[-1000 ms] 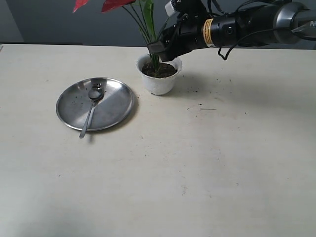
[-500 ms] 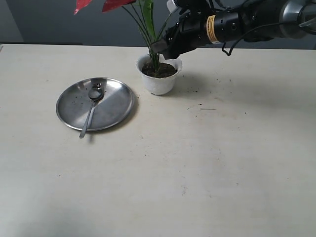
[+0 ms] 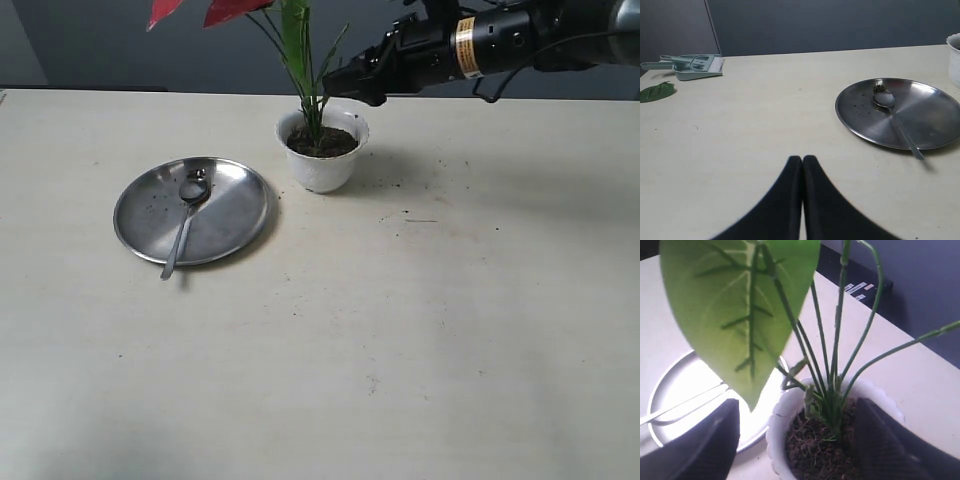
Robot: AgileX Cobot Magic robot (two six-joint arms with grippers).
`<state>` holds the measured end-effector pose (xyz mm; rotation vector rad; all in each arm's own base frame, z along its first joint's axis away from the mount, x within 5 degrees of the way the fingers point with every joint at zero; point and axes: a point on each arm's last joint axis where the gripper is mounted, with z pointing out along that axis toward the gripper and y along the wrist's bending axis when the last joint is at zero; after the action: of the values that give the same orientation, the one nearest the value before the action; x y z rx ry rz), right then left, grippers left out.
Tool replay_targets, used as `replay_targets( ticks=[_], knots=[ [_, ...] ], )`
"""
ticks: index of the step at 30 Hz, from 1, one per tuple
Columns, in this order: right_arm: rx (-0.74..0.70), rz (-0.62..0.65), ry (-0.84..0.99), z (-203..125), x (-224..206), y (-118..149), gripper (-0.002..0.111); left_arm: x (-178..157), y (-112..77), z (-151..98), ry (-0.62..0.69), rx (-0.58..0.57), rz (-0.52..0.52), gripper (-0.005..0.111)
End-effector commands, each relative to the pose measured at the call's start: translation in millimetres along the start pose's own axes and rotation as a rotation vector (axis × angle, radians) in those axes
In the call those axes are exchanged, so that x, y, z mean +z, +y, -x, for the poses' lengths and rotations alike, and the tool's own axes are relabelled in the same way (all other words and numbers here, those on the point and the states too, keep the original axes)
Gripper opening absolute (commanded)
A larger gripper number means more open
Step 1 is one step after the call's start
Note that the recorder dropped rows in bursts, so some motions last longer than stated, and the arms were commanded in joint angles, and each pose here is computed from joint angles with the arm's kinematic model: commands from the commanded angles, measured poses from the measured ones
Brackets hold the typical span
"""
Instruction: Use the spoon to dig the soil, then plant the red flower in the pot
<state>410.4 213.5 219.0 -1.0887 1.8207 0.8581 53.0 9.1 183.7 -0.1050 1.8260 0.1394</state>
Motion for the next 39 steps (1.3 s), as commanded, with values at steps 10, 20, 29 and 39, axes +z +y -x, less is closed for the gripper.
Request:
replay_targets(
  ticks=[10, 20, 29, 39],
  knots=[
    [0.074, 0.047, -0.055, 14.0, -40.8, -5.9, 0.063, 0.1, 0.1, -0.9, -0.007, 0.005, 0.002, 0.000],
    [0.136, -0.018, -0.118, 40.4, -77.9, -5.5, 0.060, 0.1, 0.1, -0.9, -0.007, 0.005, 0.002, 0.000],
    [0.073, -0.141, -0.182, 69.7, -103.6, 4.0, 0.049, 0.1, 0.1, -0.9, -0.007, 0.005, 0.002, 0.000],
    [0.038, -0.174, -0.231, 90.4, -123.6, 18.5, 0.049, 0.1, 0.1, -0.9, -0.007, 0.005, 0.002, 0.000]
  ],
)
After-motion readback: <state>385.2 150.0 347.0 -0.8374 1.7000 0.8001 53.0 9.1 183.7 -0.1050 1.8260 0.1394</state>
